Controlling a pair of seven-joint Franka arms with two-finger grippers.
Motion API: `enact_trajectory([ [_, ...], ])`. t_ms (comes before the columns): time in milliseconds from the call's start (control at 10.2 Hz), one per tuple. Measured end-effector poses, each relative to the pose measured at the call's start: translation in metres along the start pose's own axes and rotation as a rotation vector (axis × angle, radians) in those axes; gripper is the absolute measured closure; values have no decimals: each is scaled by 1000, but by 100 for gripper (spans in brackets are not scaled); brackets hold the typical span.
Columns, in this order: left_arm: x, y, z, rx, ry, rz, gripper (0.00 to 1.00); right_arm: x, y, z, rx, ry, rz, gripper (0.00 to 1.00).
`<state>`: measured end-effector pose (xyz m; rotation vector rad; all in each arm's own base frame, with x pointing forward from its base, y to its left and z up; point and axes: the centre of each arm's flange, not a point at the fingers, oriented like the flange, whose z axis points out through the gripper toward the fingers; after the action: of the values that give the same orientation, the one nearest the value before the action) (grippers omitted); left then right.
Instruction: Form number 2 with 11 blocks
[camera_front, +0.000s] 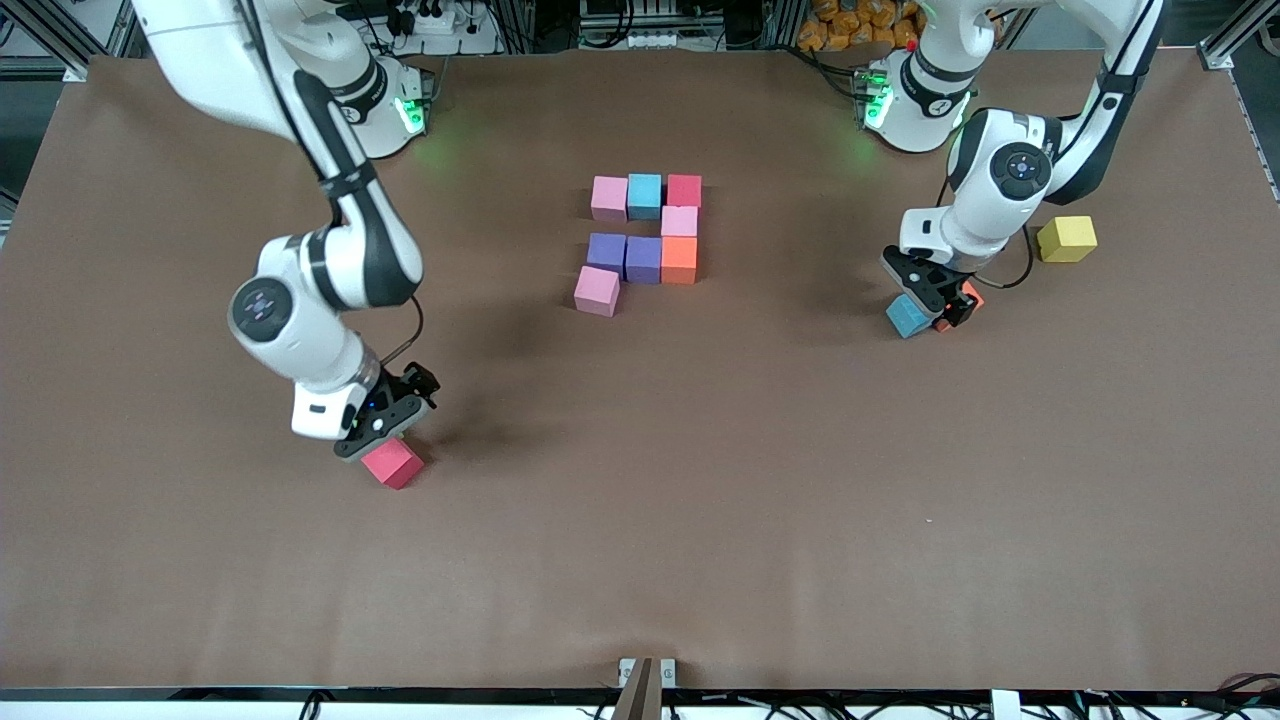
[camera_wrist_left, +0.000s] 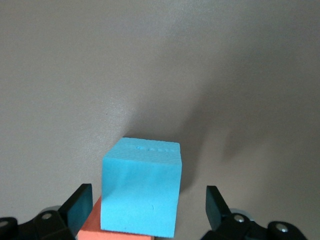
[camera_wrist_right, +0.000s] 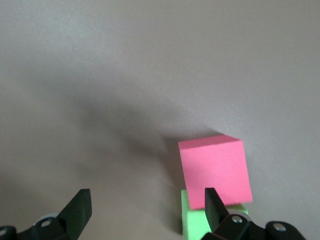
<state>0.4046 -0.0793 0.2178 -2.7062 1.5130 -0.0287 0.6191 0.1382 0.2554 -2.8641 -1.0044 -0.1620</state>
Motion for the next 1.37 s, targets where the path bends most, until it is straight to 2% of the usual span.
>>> enact_trajectory([
  [98,-1,0,4,-3,2,-2,0,-4,13,15,30,6,-49,0],
  [392,-1,1,13,-10,5,-4,1,2,42,33,56,6,-141,0],
  [490,-1,1,15,-9,10,-4,8,10,46,27,68,5,-152,0],
  [588,-1,1,17,-9,13,-5,11,17,50,21,81,4,-156,0],
  [783,-1,0,18,-7,16,-7,41,27,55,11,90,9,-161,0],
  [1077,23,-14,-1,43,67,-44,41,31,58,13,94,7,-169,0],
  [1273,72,-9,-26,72,123,-144,41,23,66,28,101,-12,-155,0],
  [1371,98,-3,-39,68,129,-203,41,18,72,36,103,-19,-143,0],
])
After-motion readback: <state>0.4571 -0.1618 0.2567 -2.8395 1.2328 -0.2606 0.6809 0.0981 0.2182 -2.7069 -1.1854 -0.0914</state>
